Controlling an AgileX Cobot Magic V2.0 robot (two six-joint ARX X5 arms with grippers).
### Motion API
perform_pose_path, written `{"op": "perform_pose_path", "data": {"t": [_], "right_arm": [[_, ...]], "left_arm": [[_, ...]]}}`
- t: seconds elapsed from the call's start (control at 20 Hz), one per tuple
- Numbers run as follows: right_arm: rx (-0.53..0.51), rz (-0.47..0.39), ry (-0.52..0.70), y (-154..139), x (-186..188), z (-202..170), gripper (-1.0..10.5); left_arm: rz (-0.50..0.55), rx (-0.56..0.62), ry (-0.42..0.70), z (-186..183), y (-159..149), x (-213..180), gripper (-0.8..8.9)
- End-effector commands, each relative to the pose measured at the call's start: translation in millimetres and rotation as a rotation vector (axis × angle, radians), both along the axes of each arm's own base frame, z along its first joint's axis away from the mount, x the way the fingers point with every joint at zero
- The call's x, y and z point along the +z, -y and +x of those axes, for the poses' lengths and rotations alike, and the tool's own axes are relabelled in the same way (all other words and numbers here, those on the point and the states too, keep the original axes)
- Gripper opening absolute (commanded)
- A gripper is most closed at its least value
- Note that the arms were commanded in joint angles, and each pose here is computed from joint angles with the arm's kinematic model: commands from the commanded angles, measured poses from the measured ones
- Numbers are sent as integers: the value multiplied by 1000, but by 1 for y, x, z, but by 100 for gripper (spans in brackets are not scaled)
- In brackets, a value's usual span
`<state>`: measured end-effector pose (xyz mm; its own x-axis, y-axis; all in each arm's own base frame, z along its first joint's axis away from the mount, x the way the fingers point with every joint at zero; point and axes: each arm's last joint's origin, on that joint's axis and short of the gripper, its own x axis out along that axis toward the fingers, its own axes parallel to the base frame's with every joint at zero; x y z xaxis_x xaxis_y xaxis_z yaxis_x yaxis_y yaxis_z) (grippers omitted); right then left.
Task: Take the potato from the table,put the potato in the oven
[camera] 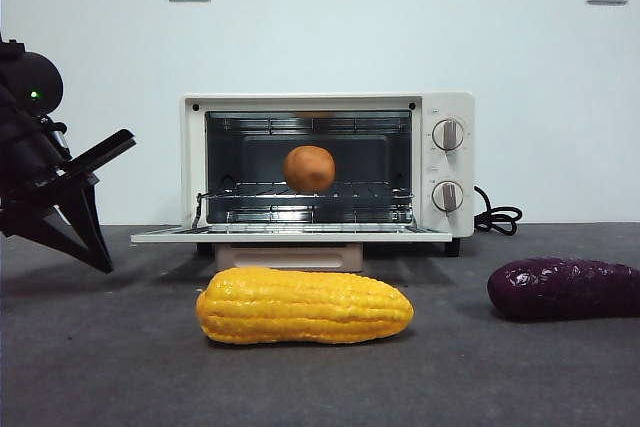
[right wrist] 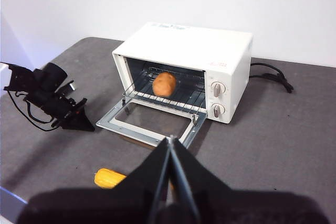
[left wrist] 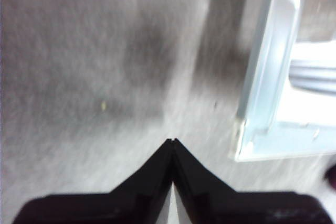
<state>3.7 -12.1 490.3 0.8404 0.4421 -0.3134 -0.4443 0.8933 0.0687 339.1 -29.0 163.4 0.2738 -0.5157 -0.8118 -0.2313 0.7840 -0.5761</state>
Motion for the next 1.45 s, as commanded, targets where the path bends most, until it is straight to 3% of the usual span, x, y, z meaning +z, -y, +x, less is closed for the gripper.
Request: {"op": "perform_pose_path", "data": {"t": [0.05, 0.85, 1.2, 1.45], "right_arm": [[-14, -31, -13, 0, -4, 1, -12], [-39, -52, -9, -1, -6, 3, -12], [-39, -53, -9, -1, -6, 3, -12], [-39, -52, -9, -1, -6, 3, -12]], "left_arm": [[-22, 43, -33, 1, 3, -5, -6], [-65, 71, -19, 5, 20, -3, -6], [-194, 77, -4, 10, 23, 2, -6], [-208, 79, -5, 11, 24, 4, -6]]}}
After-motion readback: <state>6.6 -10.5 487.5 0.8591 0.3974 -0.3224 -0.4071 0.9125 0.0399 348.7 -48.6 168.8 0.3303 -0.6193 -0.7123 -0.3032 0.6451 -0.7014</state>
